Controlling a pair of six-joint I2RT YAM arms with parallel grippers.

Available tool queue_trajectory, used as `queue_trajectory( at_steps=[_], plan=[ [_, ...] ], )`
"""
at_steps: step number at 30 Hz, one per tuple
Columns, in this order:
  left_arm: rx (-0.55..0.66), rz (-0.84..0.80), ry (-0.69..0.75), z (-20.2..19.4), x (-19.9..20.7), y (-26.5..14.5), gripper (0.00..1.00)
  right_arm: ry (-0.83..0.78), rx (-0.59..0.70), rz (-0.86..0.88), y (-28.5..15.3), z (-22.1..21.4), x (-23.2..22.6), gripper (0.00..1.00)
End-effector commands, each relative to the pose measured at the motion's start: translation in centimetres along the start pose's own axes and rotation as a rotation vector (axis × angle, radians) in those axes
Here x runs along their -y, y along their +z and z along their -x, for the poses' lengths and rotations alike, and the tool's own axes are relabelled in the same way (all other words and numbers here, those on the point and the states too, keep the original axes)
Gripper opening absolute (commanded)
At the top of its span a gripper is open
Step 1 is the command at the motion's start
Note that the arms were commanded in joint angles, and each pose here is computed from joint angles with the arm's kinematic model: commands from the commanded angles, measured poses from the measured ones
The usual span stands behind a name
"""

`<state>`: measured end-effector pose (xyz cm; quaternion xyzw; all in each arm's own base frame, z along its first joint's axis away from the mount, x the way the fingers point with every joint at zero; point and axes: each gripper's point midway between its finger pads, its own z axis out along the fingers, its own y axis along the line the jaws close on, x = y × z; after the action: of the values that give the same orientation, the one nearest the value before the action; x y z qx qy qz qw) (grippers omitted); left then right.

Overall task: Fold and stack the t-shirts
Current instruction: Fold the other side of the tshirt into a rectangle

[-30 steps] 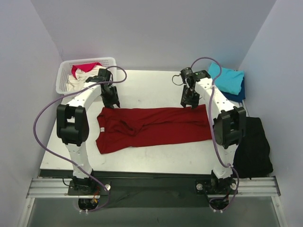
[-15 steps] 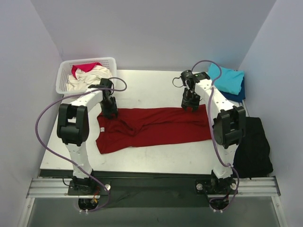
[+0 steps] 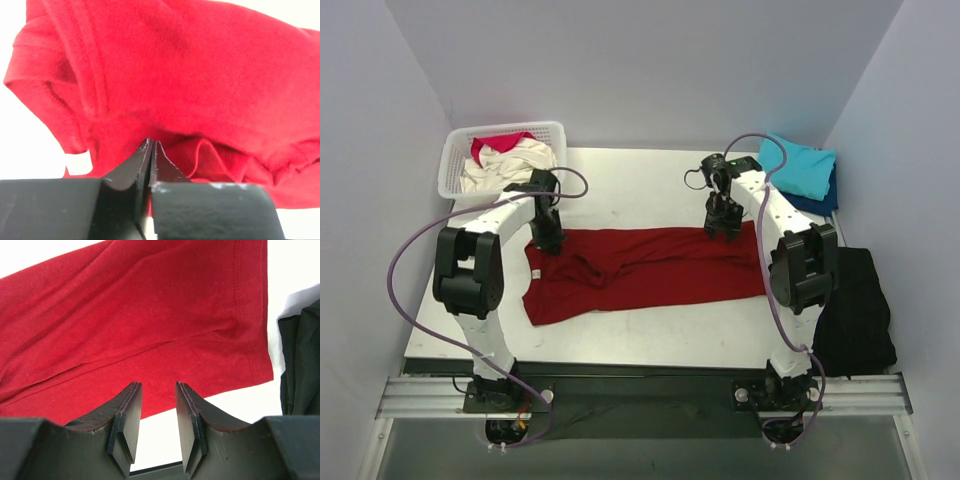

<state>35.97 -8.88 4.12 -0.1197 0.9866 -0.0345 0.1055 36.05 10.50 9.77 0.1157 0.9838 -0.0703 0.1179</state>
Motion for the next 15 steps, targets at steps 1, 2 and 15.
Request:
queue_trajectory(
  at_steps=[1, 2, 15],
  plan=[
    [0.048, -0.01, 0.01, 0.3, -0.1, -2.8, 0.04, 0.019, 0.008, -0.03, -1.0, -0.4, 1.3, 0.34],
    [0.053, -0.013, 0.013, 0.2, -0.1, -3.3, 0.0, 0.018, 0.005, -0.034, -1.0, -0.5, 1.3, 0.34],
    [0.042, -0.008, 0.038, -4.3, -1.8, -7.2, 0.0, 0.001, -0.014, -0.006, -0.9, -1.6, 0.6, 0.32]
  ],
)
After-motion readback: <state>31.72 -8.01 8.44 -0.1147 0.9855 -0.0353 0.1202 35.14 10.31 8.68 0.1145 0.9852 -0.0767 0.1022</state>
